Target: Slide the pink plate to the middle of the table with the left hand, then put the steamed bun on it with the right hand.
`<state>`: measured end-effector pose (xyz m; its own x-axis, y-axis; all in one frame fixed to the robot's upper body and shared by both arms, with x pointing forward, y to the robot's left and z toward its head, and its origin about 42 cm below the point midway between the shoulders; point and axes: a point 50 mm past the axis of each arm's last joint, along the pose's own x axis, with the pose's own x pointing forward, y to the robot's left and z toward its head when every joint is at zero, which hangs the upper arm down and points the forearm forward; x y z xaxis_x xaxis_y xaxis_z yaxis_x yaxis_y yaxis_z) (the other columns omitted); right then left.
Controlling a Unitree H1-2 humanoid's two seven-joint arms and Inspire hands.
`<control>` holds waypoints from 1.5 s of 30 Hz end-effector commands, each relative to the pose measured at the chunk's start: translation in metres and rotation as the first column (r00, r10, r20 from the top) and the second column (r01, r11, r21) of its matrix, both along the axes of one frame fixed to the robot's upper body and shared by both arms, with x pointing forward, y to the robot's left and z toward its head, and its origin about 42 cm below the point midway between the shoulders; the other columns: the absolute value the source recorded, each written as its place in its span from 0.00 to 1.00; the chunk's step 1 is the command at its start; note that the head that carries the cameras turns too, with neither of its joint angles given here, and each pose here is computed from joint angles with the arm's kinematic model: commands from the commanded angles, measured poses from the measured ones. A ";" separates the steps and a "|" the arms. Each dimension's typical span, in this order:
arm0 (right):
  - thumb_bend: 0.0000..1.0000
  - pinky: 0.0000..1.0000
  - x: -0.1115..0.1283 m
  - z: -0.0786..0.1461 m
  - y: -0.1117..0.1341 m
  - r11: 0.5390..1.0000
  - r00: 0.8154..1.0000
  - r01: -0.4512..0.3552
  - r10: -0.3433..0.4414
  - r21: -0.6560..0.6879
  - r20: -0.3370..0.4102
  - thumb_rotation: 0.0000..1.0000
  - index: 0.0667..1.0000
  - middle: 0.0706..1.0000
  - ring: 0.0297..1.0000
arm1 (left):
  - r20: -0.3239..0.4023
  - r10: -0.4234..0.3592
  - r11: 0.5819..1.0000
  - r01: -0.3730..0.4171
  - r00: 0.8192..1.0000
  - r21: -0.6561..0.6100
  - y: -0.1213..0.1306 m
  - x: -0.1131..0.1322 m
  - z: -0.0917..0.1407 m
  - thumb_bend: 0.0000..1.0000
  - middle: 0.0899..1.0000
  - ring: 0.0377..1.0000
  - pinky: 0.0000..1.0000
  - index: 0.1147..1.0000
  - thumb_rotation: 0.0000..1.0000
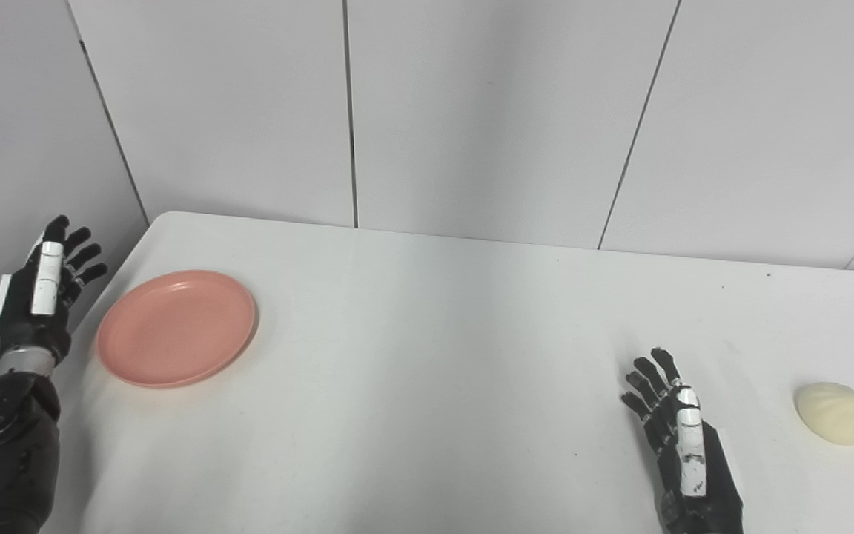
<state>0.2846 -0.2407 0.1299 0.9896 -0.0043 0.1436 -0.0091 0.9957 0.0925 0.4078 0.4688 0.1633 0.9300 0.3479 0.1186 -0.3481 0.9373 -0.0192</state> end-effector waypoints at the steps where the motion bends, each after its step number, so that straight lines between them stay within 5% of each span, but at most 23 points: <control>1: 0.72 0.88 -0.003 0.002 -0.001 1.000 1.000 0.000 0.000 0.001 0.018 1.00 0.93 0.90 0.89 | 0.097 0.004 0.997 -0.011 0.995 0.077 0.014 0.008 0.034 0.95 0.89 0.85 0.81 0.88 0.82; 11: 0.72 0.87 -0.004 0.004 -0.001 1.000 1.000 0.001 -0.001 0.001 0.013 1.00 0.93 0.90 0.89 | 0.037 0.020 0.997 -0.023 0.999 0.078 0.015 0.007 0.008 0.97 0.92 0.89 0.85 0.94 0.82; 19: 0.72 0.87 -0.005 0.005 -0.001 1.000 1.000 -0.004 0.004 -0.002 0.010 1.00 0.93 0.90 0.89 | 0.020 -0.014 0.998 0.013 1.000 0.056 -0.007 0.013 -0.011 1.00 0.93 0.89 0.84 0.94 0.82; 45: 0.72 0.84 -0.003 0.006 0.006 1.000 1.000 -0.004 0.003 0.007 0.003 1.00 0.93 0.89 0.87 | 0.052 -0.196 0.981 0.196 0.979 0.002 -0.075 0.025 -0.012 0.97 0.90 0.89 0.79 0.92 0.79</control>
<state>0.2809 -0.2373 0.1284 0.9928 -0.0080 0.1193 -0.0030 0.9958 0.0918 0.4262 0.3928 0.1325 0.9766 0.1858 0.1087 -0.1801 0.9818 -0.0606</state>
